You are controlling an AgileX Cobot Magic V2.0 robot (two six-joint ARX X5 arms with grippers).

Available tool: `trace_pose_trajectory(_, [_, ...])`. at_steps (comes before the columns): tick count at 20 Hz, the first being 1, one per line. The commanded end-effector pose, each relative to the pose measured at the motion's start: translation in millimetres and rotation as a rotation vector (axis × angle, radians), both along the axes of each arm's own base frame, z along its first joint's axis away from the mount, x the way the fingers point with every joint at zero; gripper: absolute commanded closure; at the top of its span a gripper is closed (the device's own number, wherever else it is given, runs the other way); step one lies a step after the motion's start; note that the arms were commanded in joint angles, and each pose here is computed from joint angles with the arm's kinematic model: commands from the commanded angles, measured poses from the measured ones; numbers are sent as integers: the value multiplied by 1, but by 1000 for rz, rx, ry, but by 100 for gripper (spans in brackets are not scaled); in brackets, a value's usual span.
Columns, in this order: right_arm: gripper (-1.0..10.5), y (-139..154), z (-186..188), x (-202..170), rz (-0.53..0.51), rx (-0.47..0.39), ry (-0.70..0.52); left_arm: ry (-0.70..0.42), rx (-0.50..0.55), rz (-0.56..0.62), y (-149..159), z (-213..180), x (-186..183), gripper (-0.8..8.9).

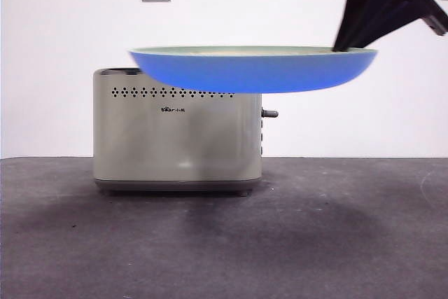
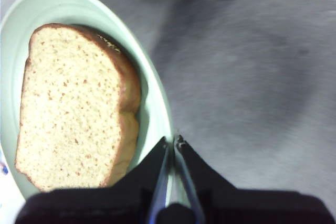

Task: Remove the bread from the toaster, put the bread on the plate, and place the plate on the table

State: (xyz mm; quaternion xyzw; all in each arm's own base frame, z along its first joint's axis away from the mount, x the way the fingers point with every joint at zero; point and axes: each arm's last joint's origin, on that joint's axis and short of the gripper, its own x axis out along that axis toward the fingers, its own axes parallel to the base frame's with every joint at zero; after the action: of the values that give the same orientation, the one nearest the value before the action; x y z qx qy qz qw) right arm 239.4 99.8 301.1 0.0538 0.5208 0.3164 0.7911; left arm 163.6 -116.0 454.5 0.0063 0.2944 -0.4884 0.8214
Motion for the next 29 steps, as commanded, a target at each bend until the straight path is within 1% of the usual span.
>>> trace_pose_trajectory(1, [959, -14, -1, 5, -51, 3, 6, -57, 17, -27, 7, 4, -12, 821])
trace_pose_trajectory(3, [959, -27, -1, 9, -104, 2, 10, -86, 17, -35, 14, 8, -22, 821])
trace_pose_trajectory(5, [959, -42, -1, 13, -162, 1, 10, -143, 24, -44, 19, 12, -31, 821])
trace_pose_trajectory(7, [960, -55, -2, 16, -208, -7, 9, -187, 51, 9, 25, 15, -36, 821])
trace_pose_trajectory(10, [960, -70, -11, 22, -266, -83, 46, -226, 78, 50, 29, 17, -40, 821])
trace_pose_trajectory(13, [959, -80, -35, 36, -276, -115, 141, -232, 77, 51, 30, 17, -42, 821])
trace_pose_trajectory(17, [959, -83, -69, 57, -256, -136, 232, -231, 78, 49, 30, 17, -42, 821])
trace_pose_trajectory(24, [959, -82, -117, 84, -244, -145, 309, -230, 73, 42, 29, 17, -42, 821])
trace_pose_trajectory(29, [959, -82, -136, 92, -236, -150, 332, -232, 72, 43, 29, 17, -42, 821])
